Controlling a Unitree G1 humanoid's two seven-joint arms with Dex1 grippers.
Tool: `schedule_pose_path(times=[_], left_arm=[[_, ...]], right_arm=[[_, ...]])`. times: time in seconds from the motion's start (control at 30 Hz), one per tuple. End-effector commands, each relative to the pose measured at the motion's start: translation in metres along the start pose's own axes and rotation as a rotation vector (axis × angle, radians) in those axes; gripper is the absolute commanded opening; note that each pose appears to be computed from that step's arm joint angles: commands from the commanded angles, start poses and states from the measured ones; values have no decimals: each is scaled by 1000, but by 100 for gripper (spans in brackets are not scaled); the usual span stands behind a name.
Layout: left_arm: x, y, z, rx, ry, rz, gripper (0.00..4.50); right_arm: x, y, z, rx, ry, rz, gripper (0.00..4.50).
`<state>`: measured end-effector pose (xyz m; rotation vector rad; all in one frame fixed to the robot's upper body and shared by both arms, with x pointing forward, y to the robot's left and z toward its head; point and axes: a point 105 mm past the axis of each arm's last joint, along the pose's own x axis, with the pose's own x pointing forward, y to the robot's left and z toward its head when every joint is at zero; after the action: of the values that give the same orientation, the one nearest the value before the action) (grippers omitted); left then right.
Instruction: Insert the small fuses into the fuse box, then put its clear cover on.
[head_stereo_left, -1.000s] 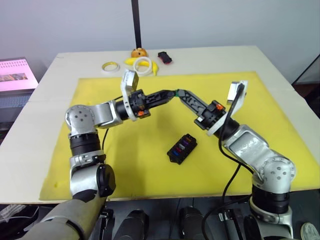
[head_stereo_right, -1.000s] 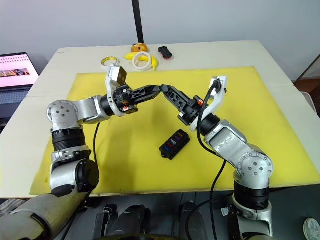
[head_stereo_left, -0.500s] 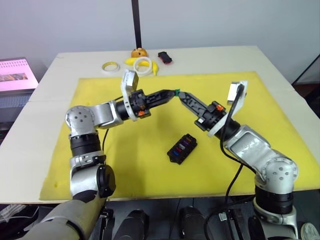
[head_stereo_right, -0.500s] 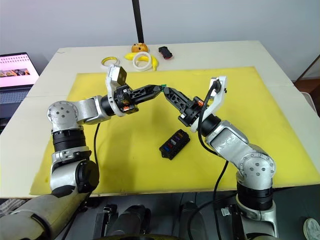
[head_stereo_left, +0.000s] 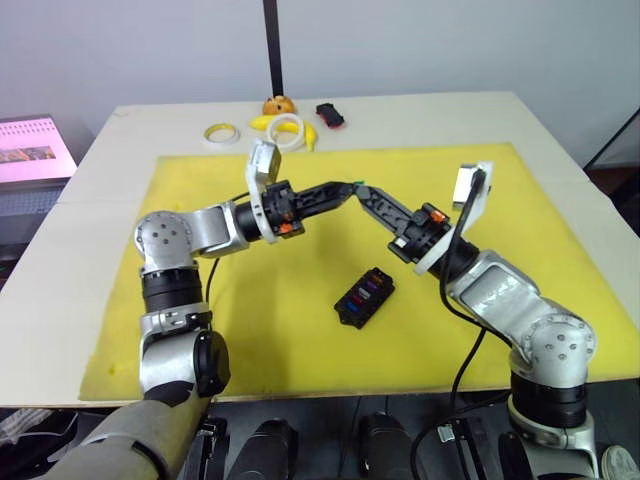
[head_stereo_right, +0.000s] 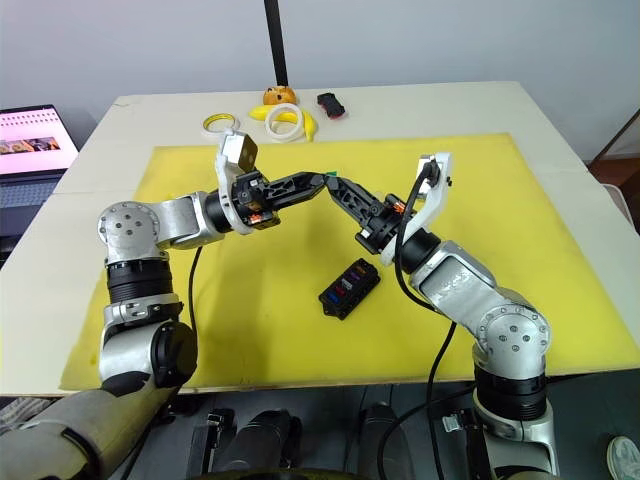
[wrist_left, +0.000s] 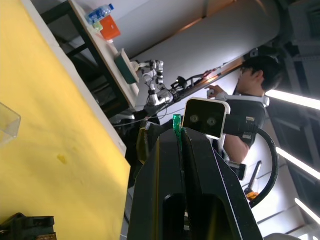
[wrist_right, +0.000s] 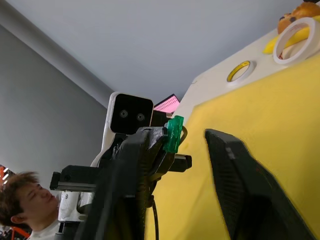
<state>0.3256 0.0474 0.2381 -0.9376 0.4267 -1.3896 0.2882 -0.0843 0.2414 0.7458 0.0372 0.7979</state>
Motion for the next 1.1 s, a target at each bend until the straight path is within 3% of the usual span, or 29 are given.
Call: schedule_pose_path(times=[0.03, 0.27, 0.37, 0.5, 0.57, 0.73, 0.8, 0.9, 1.1], left_arm=[[1, -9, 5, 35, -12, -30, 0], [-1, -6, 5, 38, -17, -17, 0], [-7, -8, 3, 77, 13, 1, 93], [-21, -14, -3, 217, 128, 32, 300], [-29, -15, -8, 389, 226, 56, 381], [-40, -4, -29, 753, 494, 55, 381], [-45, 4, -40, 875, 589, 33, 434], [-42, 14, -45, 968, 625, 21, 442], [-34, 33, -56, 1145, 690, -2, 442]], right_arm=[[-1, 16, 4, -15, -18, 60, 7], [-2, 19, 5, -13, -15, 77, 7], [-3, 21, 7, -24, -10, 85, 0], [-8, 24, 10, -62, 24, 93, 0], [-16, 24, 11, -125, 93, 87, 0], [-36, 14, 5, -343, 343, 23, 0], [-45, 7, 1, -438, 460, -14, 0], [-53, -12, -3, -569, 601, -106, 0], [-55, -43, -9, -735, 753, -218, 0]])
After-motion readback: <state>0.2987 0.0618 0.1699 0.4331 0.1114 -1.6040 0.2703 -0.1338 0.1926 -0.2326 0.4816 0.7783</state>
